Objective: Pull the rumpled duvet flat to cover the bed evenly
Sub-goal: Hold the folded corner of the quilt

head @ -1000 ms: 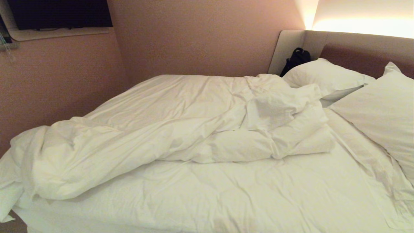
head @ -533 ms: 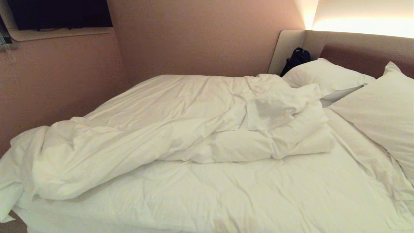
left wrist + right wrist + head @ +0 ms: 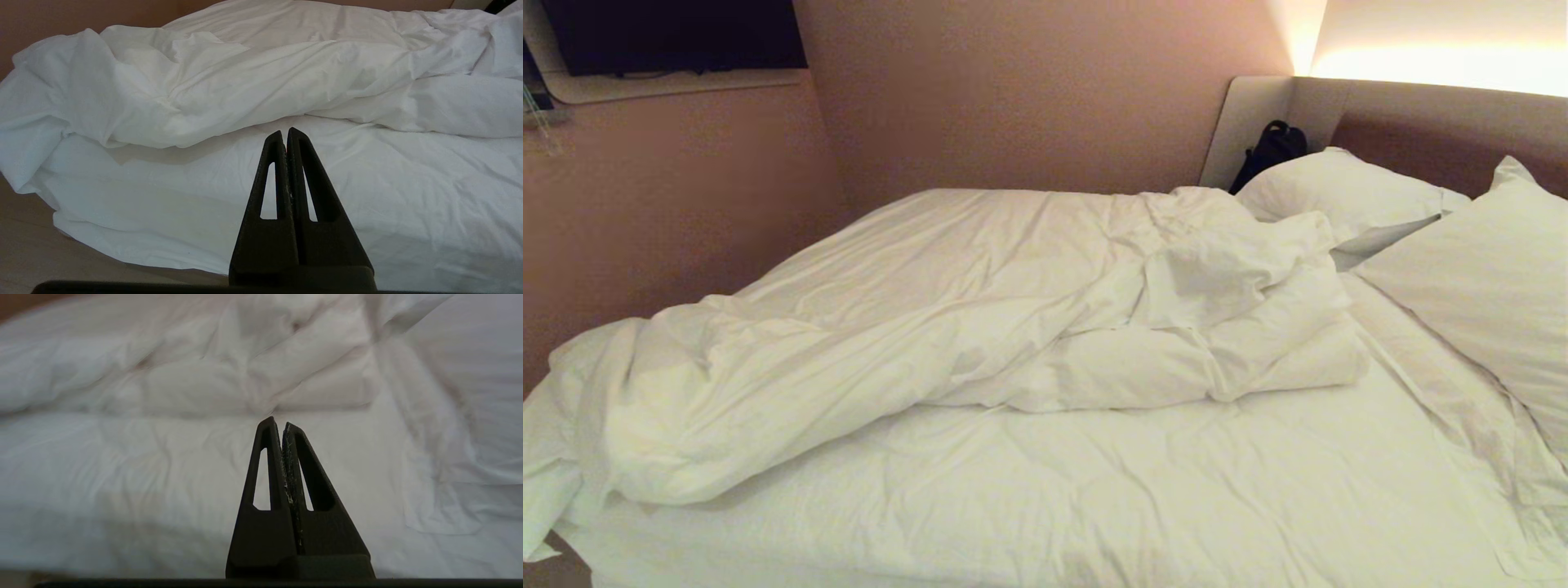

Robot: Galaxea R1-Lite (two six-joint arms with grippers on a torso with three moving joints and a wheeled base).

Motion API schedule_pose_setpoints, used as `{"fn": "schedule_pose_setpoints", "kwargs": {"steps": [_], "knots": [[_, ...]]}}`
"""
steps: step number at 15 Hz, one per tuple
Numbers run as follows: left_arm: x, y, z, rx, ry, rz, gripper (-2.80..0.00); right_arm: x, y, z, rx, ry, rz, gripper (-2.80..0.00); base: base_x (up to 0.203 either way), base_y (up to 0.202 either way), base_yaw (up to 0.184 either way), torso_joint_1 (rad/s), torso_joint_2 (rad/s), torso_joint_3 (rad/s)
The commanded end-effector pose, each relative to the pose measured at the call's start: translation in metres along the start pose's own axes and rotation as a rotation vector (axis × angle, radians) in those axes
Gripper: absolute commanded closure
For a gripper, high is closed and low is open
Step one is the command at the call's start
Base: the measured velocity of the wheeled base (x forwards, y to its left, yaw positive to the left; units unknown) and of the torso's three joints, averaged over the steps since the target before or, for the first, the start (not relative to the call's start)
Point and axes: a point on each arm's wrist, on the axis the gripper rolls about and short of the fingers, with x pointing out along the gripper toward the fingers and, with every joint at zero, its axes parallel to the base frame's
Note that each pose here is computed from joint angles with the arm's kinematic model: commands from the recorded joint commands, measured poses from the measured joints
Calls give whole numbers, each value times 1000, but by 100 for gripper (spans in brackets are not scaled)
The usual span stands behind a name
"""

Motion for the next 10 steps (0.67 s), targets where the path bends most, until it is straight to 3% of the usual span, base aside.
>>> {"fn": "schedule_pose_setpoints", "kwargs": {"steps": [1, 10], "knots": [[0, 0, 0, -1, 0, 1, 0, 24, -1, 17, 15, 130, 32, 0, 0, 0, 0, 0, 0, 0], [0, 0, 0, -1, 0, 1, 0, 207, -12, 70, 137, 329, 41, 0, 0, 0, 0, 0, 0, 0]]}}
